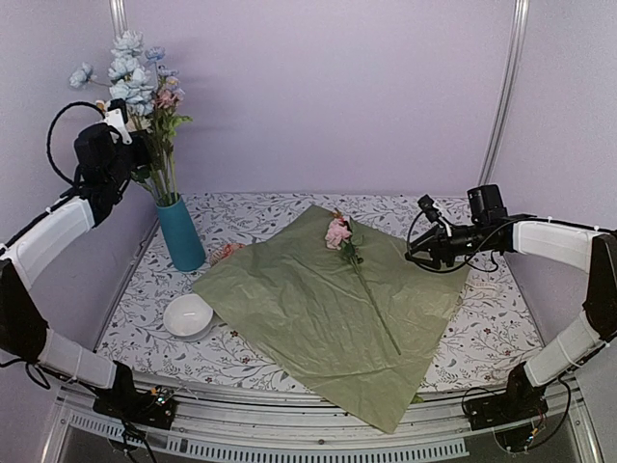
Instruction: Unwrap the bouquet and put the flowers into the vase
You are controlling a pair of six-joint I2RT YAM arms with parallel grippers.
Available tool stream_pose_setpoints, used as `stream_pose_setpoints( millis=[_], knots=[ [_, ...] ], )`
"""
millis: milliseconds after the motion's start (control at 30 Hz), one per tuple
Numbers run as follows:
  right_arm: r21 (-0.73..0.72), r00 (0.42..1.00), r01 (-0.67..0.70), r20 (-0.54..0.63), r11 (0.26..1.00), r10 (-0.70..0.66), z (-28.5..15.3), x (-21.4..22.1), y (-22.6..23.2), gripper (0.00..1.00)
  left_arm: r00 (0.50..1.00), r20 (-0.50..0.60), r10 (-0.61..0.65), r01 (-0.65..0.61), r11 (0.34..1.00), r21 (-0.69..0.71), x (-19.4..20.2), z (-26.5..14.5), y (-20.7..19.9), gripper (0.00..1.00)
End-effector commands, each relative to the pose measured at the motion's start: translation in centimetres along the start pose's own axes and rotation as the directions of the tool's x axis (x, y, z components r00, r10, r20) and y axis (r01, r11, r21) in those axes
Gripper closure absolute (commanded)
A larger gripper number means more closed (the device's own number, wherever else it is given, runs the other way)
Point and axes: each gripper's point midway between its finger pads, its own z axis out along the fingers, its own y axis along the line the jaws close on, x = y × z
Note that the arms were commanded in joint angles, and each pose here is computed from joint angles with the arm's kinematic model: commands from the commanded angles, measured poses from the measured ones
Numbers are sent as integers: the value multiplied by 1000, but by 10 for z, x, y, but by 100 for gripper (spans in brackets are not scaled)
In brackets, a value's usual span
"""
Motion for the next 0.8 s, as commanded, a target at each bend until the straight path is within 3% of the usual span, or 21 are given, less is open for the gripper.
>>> stream_pose_setpoints(
  millis=[0,367,700,767],
  knots=[
    [12,1000,5,10,1000,-5,-3,0,-2,41,998,16,-56,56,998,25,19,-1,1,100],
    [-31,999,-36,-9,999,36,5,8,-2,41,988,-121,-91,94,995,20,108,-6,8,100],
    [-40,999,-48,-15,998,47,7,10,-2,40,978,-175,-111,116,993,17,138,-13,10,100],
    [-46,998,-56,-19,997,55,7,11,-2,40,977,-179,-120,124,992,14,140,-17,11,91]
  ],
)
